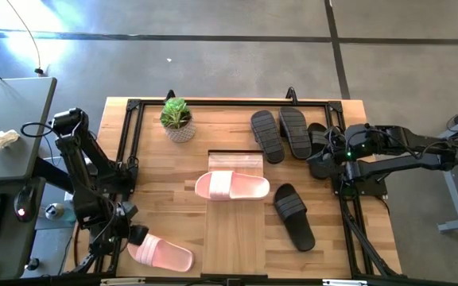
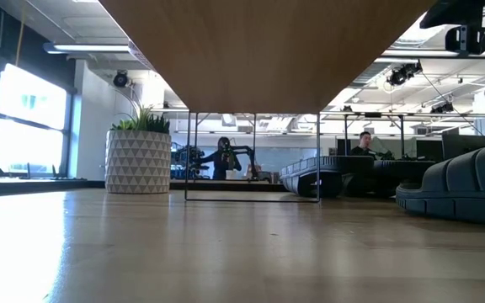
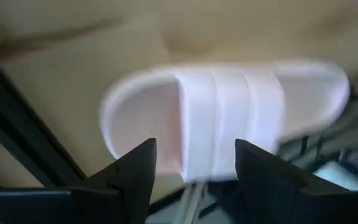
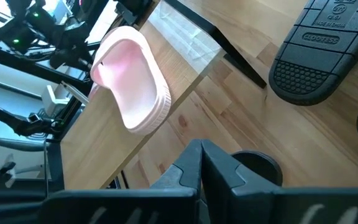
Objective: Pick and place slides into the shelf
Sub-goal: Put the pink slipper on the shelf
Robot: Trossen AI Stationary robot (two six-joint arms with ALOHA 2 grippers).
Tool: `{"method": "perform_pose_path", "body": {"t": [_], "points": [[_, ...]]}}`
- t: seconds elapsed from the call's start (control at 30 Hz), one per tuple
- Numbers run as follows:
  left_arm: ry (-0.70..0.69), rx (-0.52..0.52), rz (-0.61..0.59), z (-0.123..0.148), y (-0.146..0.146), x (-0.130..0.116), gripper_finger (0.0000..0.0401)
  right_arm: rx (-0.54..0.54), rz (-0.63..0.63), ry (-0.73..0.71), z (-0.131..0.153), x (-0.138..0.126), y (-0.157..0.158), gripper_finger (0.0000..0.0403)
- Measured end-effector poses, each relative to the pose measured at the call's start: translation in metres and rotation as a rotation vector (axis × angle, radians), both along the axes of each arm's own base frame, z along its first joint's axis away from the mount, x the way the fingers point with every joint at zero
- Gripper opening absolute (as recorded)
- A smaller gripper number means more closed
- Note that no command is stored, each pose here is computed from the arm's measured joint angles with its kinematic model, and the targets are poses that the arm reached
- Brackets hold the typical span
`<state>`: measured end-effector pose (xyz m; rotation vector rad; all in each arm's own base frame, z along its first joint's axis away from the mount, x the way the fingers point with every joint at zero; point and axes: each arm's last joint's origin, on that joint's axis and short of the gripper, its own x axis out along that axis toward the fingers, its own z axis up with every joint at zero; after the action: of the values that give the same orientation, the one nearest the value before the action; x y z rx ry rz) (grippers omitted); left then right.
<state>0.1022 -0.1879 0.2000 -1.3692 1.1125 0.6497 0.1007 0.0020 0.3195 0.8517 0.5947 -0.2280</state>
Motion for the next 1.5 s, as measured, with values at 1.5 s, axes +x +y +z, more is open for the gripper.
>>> {"method": "perform_pose_path", "body": {"t": [1.5], "points": [[0.117,0.006,-0.436,-0.025,-0.021,0.032,0.0175,-0.006,0.008,-0.023,0.002,0.001,0.0,0.0]]}}
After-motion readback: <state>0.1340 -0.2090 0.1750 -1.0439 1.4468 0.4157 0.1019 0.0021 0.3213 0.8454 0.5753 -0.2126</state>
